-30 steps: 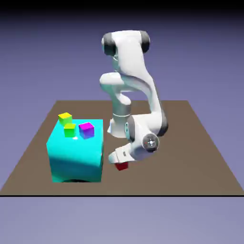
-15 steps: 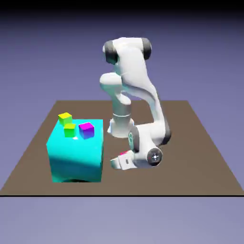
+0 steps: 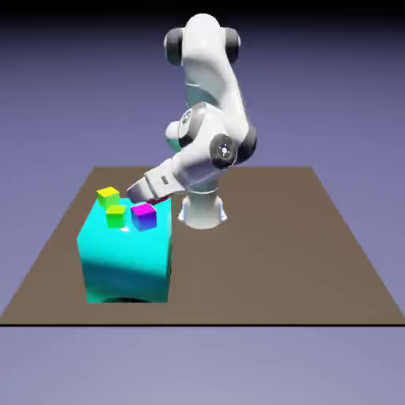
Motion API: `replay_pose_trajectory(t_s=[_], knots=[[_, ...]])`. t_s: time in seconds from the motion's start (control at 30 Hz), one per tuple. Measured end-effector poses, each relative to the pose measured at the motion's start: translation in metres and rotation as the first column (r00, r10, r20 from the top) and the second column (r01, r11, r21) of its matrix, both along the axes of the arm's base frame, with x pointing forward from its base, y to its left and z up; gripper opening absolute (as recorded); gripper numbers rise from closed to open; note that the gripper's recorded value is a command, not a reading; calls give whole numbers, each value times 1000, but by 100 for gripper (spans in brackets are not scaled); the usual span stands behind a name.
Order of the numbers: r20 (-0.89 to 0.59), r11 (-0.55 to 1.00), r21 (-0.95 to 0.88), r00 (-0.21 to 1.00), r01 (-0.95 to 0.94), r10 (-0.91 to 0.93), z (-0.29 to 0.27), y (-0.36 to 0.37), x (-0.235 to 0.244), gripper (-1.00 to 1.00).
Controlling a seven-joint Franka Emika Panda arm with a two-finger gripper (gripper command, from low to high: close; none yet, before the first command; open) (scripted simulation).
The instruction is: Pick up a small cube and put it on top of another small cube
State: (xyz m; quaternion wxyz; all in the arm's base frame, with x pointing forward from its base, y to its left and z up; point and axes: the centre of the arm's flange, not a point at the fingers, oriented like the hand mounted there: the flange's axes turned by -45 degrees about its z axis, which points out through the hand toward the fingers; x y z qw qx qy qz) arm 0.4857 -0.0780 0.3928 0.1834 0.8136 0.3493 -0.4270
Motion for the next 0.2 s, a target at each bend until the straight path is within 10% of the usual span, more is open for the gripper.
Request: replay_pose_trajectory(t_s=[0.1,0.13,0.2], knots=[[1,1000,1,1000,-2,2,-33,-19,-20,-100],[1,1000,2,1000,-7,7,-37,-19,-22,100],[1,1000,1,1000,-9,9,-37,-19,-22,100]])
